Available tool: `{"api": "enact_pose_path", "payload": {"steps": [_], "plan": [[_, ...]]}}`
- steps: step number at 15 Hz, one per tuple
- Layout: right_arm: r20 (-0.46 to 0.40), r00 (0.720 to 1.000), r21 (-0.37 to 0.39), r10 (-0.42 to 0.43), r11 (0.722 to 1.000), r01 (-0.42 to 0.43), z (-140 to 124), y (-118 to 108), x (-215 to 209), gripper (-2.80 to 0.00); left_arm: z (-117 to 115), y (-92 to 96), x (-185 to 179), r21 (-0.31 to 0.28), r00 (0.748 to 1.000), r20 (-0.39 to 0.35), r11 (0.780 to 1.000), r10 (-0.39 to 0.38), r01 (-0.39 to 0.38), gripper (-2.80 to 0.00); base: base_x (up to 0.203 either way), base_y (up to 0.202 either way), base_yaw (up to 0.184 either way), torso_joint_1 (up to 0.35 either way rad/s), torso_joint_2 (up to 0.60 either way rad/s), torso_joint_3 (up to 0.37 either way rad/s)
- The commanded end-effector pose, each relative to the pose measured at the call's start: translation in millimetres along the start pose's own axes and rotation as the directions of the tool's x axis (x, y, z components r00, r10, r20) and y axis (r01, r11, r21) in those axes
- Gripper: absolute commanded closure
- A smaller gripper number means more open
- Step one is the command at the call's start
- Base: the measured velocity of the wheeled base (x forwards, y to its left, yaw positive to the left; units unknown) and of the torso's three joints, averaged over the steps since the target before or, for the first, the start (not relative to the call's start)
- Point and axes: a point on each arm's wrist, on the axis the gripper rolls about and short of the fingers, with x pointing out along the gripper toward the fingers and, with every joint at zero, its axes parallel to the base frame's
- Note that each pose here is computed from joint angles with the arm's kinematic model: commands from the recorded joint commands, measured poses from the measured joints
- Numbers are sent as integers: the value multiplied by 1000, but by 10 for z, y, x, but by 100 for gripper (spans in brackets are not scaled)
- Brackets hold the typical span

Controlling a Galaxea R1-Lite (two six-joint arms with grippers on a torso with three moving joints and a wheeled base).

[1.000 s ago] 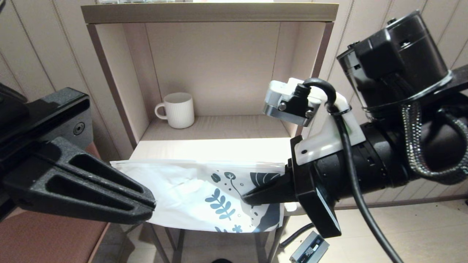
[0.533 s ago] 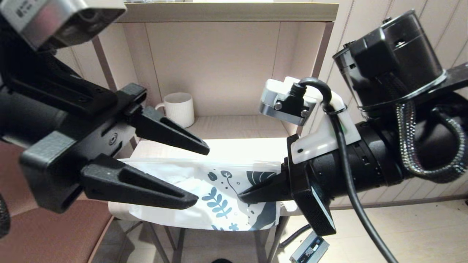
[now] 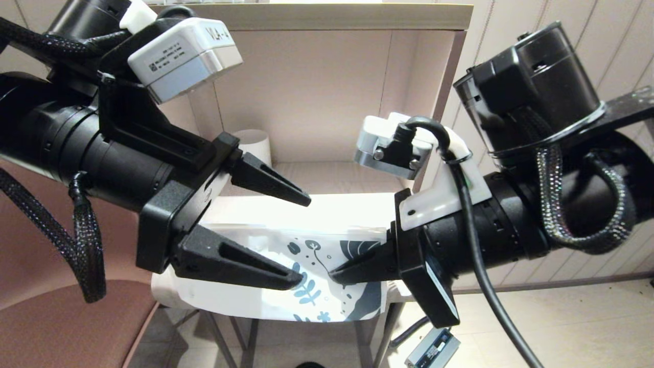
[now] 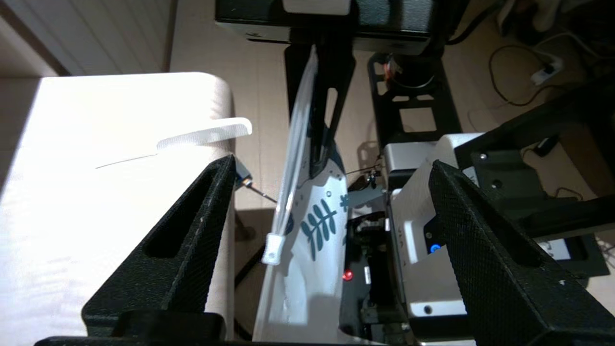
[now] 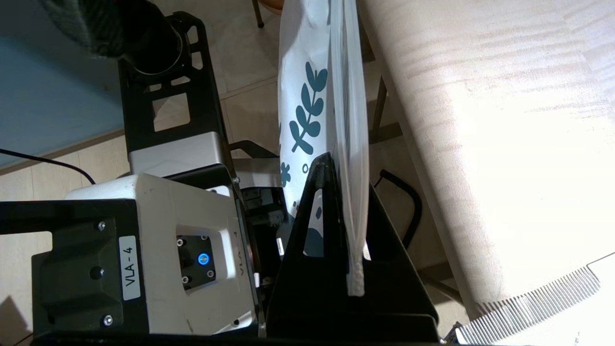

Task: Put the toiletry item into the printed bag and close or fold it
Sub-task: Open the storage bag

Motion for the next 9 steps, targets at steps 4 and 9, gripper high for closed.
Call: {"api": "enact_pose_path", "payload": {"steps": [4, 9], "plan": [[-6, 1000, 3, 0, 1000, 0, -8, -13, 12, 0, -70, 41, -128, -25, 998, -12, 998, 55, -55, -280, 0, 0, 0, 0, 0, 0], [13, 1000, -8, -2, 1000, 2, 18, -9, 12, 0, -165, 34, -122, -44, 992, -78, 993, 102, -105, -280, 0, 0, 0, 0, 0, 0]]}}
